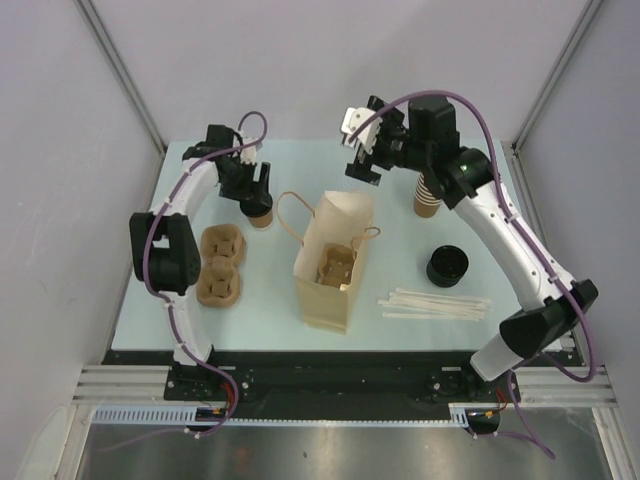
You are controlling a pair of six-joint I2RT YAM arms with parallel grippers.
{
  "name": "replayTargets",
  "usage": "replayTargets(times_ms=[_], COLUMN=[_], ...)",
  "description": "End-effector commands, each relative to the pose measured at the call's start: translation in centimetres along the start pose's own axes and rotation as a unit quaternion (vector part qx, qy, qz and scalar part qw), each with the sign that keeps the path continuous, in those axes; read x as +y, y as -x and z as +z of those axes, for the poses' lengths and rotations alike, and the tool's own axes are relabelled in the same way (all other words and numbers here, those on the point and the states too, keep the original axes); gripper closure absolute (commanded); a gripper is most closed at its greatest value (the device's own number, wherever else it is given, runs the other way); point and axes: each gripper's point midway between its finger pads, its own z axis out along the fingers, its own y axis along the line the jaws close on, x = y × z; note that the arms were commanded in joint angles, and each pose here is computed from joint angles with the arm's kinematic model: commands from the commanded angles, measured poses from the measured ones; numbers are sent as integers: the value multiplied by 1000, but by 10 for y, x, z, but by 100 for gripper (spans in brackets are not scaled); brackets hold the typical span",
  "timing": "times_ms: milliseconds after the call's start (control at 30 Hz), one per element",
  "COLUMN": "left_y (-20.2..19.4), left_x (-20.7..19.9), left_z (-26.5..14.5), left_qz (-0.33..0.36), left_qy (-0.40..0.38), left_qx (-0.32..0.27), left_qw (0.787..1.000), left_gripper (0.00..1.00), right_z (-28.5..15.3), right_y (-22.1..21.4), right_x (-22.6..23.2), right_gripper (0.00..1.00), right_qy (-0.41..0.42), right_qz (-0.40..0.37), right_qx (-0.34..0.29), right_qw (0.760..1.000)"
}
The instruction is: Pack the takeout coffee
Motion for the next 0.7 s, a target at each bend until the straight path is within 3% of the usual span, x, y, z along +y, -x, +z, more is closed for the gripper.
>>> replayTargets(times_ms=[0, 200, 367, 667], left_y=[35, 71, 96, 66], left_x=[-22, -52, -91, -168], left_z=[-63, -150, -239, -312], left_qz=[36, 59, 104, 201], left_qy=[-34, -96, -124, -220], left_qx=[-85, -193, -297, -339], left_qw=[995, 975, 941, 892], left_gripper=[52, 57, 57, 58], right_z=[0, -2, 2, 15], right_y=[-10, -27, -44, -55], right_x=[3, 28, 51, 70], right_gripper=[0, 0, 1, 2], right_qy=[48, 138, 183, 227], right_qz=[97, 168, 187, 215], right_qx=[14, 38, 58, 63], right_qw=[994, 975, 964, 948])
